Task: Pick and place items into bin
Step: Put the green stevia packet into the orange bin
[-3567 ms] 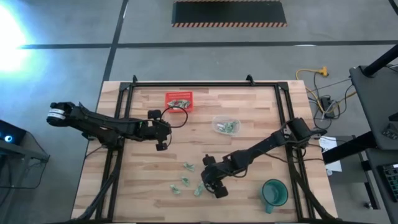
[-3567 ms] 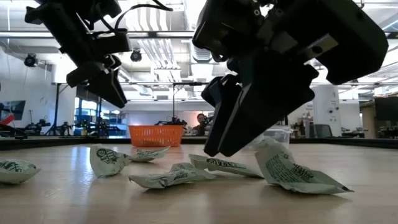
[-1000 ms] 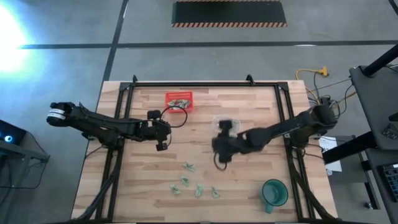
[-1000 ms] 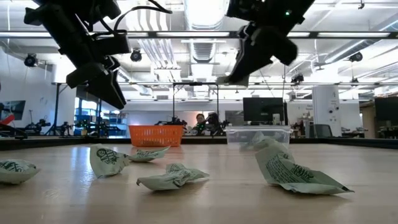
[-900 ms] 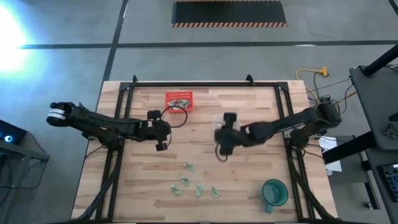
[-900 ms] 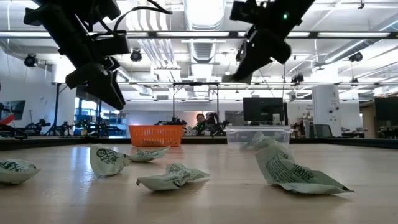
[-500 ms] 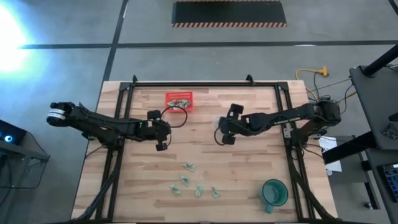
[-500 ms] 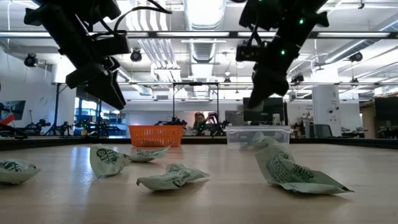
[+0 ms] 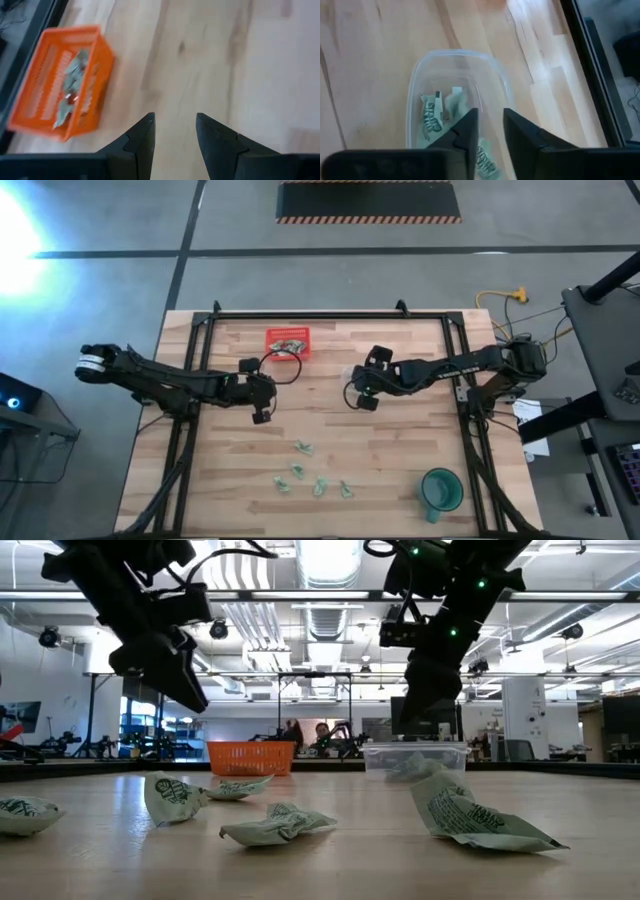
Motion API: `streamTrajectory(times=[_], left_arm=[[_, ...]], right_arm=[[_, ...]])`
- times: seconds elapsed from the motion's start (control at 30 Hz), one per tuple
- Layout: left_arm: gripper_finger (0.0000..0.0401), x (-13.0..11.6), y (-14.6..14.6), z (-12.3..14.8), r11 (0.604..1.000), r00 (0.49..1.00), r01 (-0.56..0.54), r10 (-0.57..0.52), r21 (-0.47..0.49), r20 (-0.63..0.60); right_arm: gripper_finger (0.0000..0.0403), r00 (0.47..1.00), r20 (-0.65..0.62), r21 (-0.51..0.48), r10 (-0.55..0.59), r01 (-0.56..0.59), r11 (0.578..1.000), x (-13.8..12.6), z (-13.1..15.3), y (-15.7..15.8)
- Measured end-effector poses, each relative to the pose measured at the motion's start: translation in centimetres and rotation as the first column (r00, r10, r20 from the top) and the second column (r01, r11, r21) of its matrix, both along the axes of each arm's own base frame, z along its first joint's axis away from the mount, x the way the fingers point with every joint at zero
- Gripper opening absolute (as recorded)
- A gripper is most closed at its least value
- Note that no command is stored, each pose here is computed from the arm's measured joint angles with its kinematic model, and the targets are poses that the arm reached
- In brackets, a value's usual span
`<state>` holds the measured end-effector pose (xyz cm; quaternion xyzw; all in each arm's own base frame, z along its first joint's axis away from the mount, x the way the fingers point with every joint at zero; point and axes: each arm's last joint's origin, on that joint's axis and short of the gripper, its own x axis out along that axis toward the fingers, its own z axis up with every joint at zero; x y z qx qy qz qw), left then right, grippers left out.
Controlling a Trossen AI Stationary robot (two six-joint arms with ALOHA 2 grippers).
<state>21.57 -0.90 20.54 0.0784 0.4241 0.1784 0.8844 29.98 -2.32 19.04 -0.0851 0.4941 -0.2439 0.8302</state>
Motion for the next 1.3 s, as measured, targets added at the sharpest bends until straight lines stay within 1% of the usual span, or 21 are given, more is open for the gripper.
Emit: streamTrajectory(times=[0.1,0.17,0.3,0.4,0.47,0.7,0.87,0.97,1.07,1.3], left_arm=[[0.0127,0.5,-0.3,0.3,0.997,0.997,0.059,-0.056,-0.058,0.055],[0.0127,1.0,-0.6,0.6,0.984,0.985,0.142,-0.129,-0.113,0.111],[0.0127,2.5,-1.4,0.8,0.928,0.93,0.317,-0.264,-0.196,0.255],[0.0127,3.6,-2.2,0.0,0.889,0.897,0.411,-0.355,-0.201,0.265],[0.0127,4.2,-2.6,-0.7,0.881,0.892,0.432,-0.385,-0.194,0.236],[0.0127,6.0,-3.8,-3.4,0.866,0.895,0.446,-0.422,-0.226,0.145],[0.0127,7.3,-4.7,-4.2,0.852,0.889,0.458,-0.437,-0.253,0.138],[0.0127,7.9,-5.1,-4.1,0.841,0.881,0.473,-0.449,-0.265,0.147],[0.0127,8.1,-5.5,-4.1,0.834,0.88,0.476,-0.45,-0.281,0.155],[0.0127,8.2,-6.8,-5.1,0.82,0.877,0.48,-0.46,-0.311,0.14]], right_arm=[[0.0115,1.0,0.001,-0.003,0.006,-0.006,1.0,0.0,0.0,0.0],[0.013,1.0,0.002,-0.006,0.011,-0.011,1.0,0.0,0.1,0.0],[0.0149,0.999,0.004,-0.01,0.036,-0.036,0.999,0.0,0.3,0.5],[0.0153,0.998,0.002,-0.007,0.063,-0.063,0.998,0.0,0.3,1.1],[0.0155,0.996,-0.001,-0.007,0.085,-0.085,0.996,0.0,0.3,1.7],[0.0154,0.987,-0.023,-0.008,0.161,-0.162,0.987,-0.3,-0.2,3.7],[0.0147,0.977,-0.033,-0.017,0.212,-0.213,0.977,-0.4,-0.2,4.6],[0.0142,0.973,-0.031,-0.021,0.23,-0.231,0.973,-0.5,0.0,4.9],[0.0138,0.971,-0.026,-0.023,0.236,-0.237,0.971,-0.5,0.1,5.0],[0.0129,0.971,-0.022,-0.024,0.237,-0.237,0.971,-0.5,0.2,5.0]])
